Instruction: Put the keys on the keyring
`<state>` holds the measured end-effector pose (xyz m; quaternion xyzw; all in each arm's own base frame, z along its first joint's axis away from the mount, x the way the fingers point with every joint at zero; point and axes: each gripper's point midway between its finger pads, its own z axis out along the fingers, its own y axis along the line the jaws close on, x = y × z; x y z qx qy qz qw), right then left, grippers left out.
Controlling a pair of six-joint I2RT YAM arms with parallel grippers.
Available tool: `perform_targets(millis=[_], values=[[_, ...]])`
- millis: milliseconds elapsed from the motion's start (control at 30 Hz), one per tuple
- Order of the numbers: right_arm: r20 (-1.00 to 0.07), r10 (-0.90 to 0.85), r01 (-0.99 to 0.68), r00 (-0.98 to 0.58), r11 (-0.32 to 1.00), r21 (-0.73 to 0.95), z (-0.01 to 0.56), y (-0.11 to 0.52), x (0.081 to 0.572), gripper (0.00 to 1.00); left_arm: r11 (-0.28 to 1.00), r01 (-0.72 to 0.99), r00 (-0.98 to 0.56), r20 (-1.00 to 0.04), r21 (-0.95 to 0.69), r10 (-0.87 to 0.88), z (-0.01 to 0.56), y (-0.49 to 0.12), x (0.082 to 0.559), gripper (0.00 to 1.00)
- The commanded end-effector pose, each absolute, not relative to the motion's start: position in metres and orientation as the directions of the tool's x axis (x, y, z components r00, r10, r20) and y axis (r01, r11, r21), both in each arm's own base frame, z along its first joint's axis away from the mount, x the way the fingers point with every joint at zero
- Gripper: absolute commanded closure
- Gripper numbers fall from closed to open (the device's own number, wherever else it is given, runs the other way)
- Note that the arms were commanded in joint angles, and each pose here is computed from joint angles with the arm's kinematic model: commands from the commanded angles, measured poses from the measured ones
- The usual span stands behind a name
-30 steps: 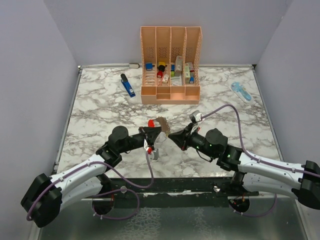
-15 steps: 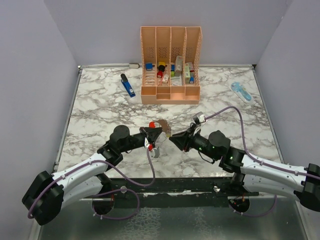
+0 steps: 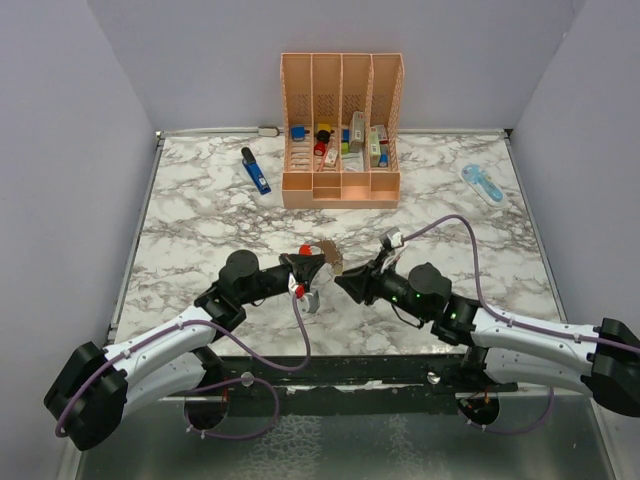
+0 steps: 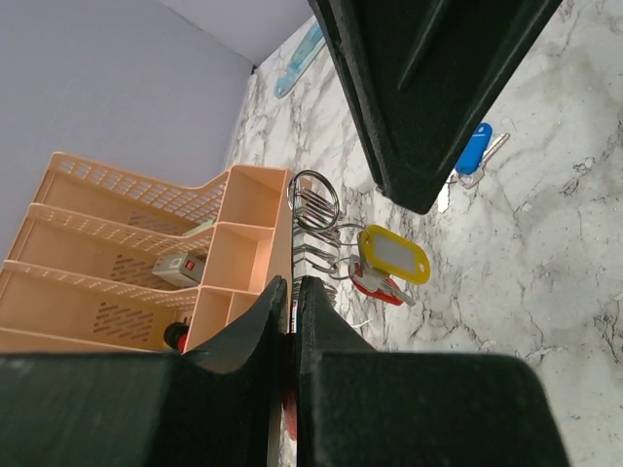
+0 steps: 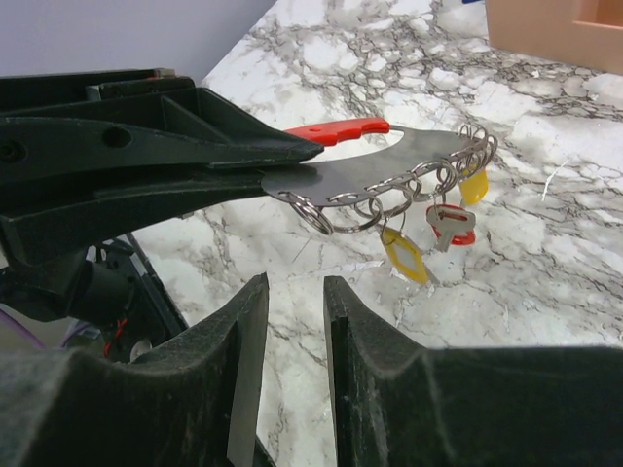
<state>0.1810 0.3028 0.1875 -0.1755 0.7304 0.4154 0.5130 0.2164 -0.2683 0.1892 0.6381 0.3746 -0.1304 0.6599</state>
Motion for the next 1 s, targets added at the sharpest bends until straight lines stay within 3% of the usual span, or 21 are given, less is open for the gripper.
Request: perform_targets(millis=[0,300,600,767,833,967], values=[[-0.909,0.231,-0.689,-0.347,0.595,0.414,0.204,0.308,0.192,0.71,0.192,0.617,0.725,-0.646,0.763,0.238,0.223,-0.275,0.215,1.0],[-0.918,0.262,-0.691,-0.299,0.604,0.398,0.214,0.308,0.198,0.74,0.19,0.635,0.711,-0.663,0.749,0.237,0.219,-0.274,0.213,1.0],[-0.921,0.268,-0.693,-0.283,0.606,0.389,0.215,0.306,0.199,0.94,0.188,0.644,0.707,-0.671,0.742,0.226,0.219,-0.275,0.21,1.0],[-0.92,0.258,-0.693,-0.294,0.606,0.391,0.214,0.306,0.197,0.96,0.19,0.652,0.698,-0.679,0.734,0.226,0.217,-0.275,0.21,1.0],[-0.921,0.244,-0.695,-0.304,0.604,0.389,0.217,0.304,0.195,0.82,0.191,0.659,0.691,-0.686,0.727,0.227,0.216,-0.275,0.211,1.0],[-0.942,0.179,-0.705,-0.283,0.628,0.331,0.226,0.29,0.189,0.37,0.213,0.687,0.659,-0.719,0.695,0.22,0.216,-0.276,0.212,1.0]])
